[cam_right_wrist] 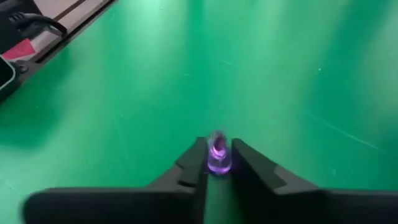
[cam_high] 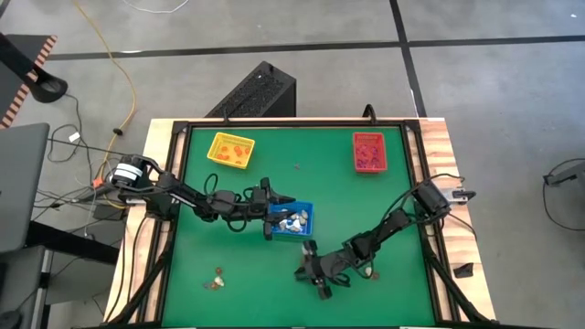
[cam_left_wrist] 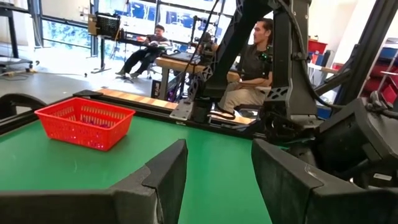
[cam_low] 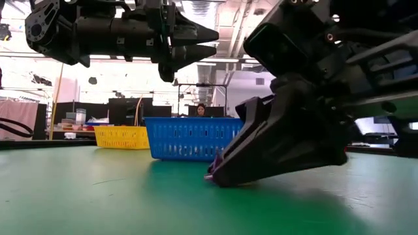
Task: Sort Halloween decoration
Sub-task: Put the purple witch hat toy into the red bin
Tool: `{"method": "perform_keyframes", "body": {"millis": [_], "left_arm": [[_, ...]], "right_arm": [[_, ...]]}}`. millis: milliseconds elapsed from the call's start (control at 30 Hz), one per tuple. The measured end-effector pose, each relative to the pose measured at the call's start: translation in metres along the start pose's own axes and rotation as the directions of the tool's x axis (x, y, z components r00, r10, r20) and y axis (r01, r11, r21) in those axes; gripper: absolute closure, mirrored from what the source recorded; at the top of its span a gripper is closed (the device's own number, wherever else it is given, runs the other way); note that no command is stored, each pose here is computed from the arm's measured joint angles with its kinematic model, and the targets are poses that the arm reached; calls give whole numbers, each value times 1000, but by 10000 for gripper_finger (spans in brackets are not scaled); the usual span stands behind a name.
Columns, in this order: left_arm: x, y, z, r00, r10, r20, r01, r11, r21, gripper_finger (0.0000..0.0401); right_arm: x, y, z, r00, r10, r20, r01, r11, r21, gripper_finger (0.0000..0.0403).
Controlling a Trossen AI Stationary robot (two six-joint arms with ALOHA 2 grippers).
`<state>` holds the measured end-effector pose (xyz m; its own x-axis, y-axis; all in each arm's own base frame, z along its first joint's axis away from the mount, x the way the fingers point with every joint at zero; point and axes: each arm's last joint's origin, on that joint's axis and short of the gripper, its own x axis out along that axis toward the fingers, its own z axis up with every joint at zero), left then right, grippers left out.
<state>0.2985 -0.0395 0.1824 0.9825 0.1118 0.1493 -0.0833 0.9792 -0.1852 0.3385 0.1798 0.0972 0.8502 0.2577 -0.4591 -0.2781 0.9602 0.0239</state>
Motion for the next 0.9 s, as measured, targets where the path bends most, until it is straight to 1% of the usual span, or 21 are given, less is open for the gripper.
{"method": "perform_keyframes", "body": {"millis": [100,233,367,433,500,633,700,767,833,900], "left_arm": [[0,0,0,1000,0,-3,0,1000,1,230],[0,0,0,1000,1,-4,-1,1000,1,230],[0,0,-1,1000,2,-11,-2,1000,5,230],[0,0,-2,1000,3,-15,-3,1000,7,230],[0,0,-2,1000,4,-23,-4,1000,9,230],[0,0,-3,1000,6,-30,-5,1000,12,230],[0,0,-3,1000,6,-30,-6,1000,12,230],[0,0,-3,1000,6,-29,-5,1000,12,230],[0,0,-3,1000,5,-28,-5,1000,11,230],[0,0,-3,1000,5,-27,-5,1000,9,230]], "right_arm": [[0,0,-2,1000,-3,-21,3,1000,-4,332],[-3,2,1,1000,6,-23,-6,1000,-7,381],[-13,2,12,999,32,-32,-33,999,-16,385],[-25,2,25,999,34,-34,-35,999,-32,383],[-42,0,41,998,28,-56,-30,999,-38,378],[-87,-10,65,987,-1,-162,-10,998,-68,380],[-116,-18,76,979,-36,-201,18,996,-89,383],[-143,-29,83,963,-108,-246,84,991,-107,382],[-170,-44,86,934,-209,-290,179,976,-127,380],[-195,-61,86,884,-334,-328,299,942,-153,378]]}}
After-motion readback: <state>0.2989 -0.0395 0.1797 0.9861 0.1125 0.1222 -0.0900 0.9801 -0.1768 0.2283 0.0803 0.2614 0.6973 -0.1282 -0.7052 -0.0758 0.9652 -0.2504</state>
